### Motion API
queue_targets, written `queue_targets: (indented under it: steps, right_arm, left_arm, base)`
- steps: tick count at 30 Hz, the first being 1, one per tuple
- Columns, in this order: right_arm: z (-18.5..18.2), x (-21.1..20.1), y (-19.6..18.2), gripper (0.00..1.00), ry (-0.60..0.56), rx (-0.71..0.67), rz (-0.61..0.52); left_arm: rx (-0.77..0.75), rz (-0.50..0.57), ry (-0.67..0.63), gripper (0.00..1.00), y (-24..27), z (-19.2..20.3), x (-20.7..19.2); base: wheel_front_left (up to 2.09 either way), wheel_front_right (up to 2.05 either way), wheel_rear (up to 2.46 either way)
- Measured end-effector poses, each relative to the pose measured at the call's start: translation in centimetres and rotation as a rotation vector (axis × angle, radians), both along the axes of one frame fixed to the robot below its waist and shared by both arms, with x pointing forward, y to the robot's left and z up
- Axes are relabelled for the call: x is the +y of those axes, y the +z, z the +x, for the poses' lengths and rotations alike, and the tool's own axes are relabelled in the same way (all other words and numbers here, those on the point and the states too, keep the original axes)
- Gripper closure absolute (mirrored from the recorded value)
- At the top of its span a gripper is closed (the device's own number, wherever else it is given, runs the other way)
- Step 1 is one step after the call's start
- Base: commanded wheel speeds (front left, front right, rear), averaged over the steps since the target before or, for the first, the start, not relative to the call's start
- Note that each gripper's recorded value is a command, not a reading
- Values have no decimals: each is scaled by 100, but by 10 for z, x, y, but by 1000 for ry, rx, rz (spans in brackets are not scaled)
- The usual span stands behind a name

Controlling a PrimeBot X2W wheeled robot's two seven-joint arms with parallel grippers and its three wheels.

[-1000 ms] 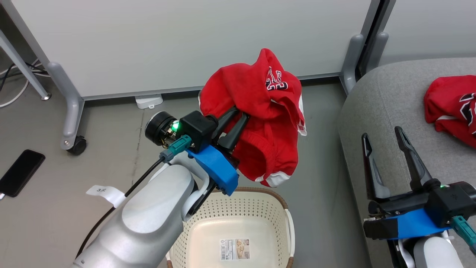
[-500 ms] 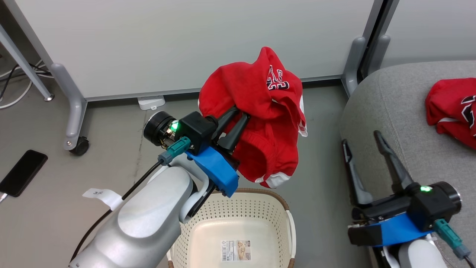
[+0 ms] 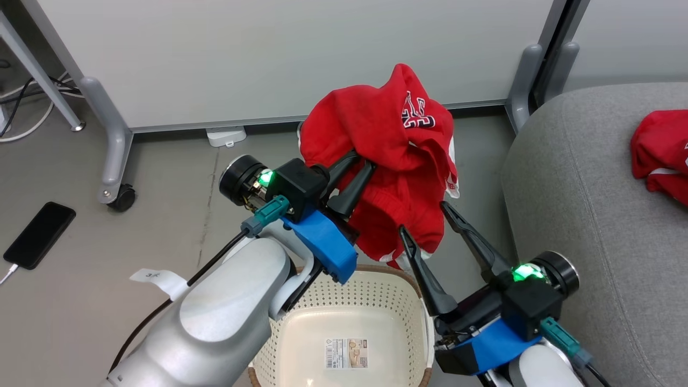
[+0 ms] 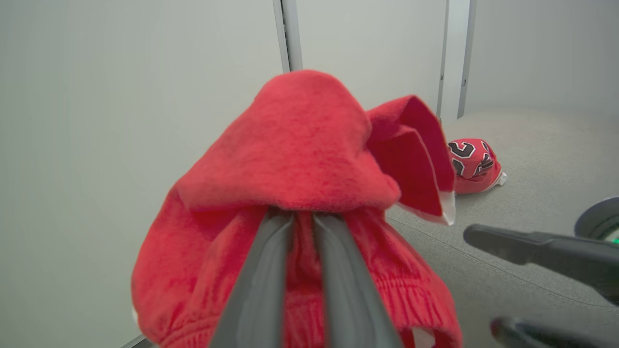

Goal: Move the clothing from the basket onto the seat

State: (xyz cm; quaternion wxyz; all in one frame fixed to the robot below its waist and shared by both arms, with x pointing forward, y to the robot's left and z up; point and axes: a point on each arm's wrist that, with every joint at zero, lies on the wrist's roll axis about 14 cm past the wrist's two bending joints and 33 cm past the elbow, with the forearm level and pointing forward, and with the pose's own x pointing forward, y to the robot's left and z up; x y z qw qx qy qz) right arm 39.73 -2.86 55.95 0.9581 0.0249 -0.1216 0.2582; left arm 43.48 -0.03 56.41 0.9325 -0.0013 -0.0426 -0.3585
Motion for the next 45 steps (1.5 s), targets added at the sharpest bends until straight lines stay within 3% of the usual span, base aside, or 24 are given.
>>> queue_targets:
  steps: [11,20,21,22,41,42,43,45]
  right_arm:
    - [21,29,-26,0,71,-7,-208]
    - [37,26,-36,0,60,39,-201]
    - [38,27,-36,79,60,43,-200]
    - [38,27,-37,100,59,47,-195]
    - [40,24,-29,100,52,54,-142]
    - [40,24,-29,100,51,53,-142]
    - [40,23,-29,100,51,53,-141]
    - [41,23,-29,100,50,53,-137]
  left_arm:
    - [-3,-7,-15,100,2,-2,-6]
    - [-2,-10,-23,100,2,-4,-9]
    - [-2,-10,-24,100,1,-4,-9]
    - [-2,-11,-26,100,1,-5,-9]
    - [-5,0,-33,100,-1,-4,-12]
    - [-8,0,-33,56,0,-4,-12]
    - [-9,1,-29,3,0,-3,-12]
    - [-12,0,-30,0,0,-3,-12]
  base:
    - [0,0,0]
    - [0,0,0]
    - [0,0,0]
    - [0,0,0]
    - [0,0,0]
    - [0,0,0]
    - [0,0,0]
    - [0,0,0]
